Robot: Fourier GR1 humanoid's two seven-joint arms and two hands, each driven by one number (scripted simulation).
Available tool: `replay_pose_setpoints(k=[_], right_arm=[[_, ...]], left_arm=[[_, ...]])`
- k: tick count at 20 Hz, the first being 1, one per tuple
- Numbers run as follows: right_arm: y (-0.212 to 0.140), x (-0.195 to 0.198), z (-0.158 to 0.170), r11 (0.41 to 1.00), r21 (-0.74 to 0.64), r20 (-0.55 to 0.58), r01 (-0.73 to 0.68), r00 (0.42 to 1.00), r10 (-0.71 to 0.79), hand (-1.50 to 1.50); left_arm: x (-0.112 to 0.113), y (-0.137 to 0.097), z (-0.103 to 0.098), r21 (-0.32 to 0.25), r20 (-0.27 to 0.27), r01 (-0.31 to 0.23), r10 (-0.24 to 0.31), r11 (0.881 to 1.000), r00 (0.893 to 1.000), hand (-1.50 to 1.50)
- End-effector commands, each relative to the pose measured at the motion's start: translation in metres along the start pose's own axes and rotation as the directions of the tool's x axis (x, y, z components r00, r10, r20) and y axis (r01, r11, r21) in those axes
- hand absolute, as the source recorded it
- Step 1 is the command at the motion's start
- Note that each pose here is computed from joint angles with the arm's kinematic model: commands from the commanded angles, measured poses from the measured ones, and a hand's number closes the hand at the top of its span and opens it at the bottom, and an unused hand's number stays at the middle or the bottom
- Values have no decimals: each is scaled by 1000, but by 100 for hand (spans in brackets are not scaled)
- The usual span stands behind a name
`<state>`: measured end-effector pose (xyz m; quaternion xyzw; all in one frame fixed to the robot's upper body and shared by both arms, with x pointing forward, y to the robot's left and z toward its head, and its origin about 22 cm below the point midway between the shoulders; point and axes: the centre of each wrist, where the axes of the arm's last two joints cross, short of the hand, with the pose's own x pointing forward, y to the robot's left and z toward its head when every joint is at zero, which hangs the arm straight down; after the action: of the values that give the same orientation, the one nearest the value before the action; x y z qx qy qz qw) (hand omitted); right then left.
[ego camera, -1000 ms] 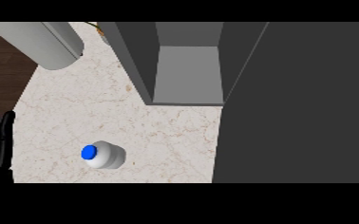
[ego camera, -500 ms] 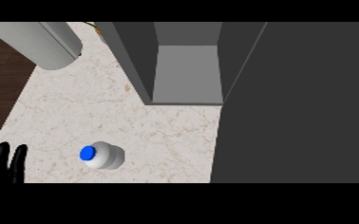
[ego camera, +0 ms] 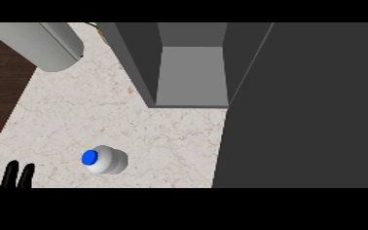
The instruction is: Pick up the bottled water, place it into the cabinet and close the cabinet
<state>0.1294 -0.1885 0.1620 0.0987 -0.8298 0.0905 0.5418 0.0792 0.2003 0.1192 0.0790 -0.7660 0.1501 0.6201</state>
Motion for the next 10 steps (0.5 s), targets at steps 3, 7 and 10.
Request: replay_pose_setpoints(k=[3,7,10], right_arm=[[20,12,-5,1000,-10,17,-17,1000,17,-150],[18,13,6,1000,-13,-3,-19,1000,19,-150],[10,20,-2,1000,-15,23,-9,1000,9,-150]], left_arm=[[11,1,2,21,37,91,-92,996,995,-150],[-27,-4,2,20,-15,117,-117,993,993,-150],[-36,0,-21,56,-30,100,-99,993,995,-150]])
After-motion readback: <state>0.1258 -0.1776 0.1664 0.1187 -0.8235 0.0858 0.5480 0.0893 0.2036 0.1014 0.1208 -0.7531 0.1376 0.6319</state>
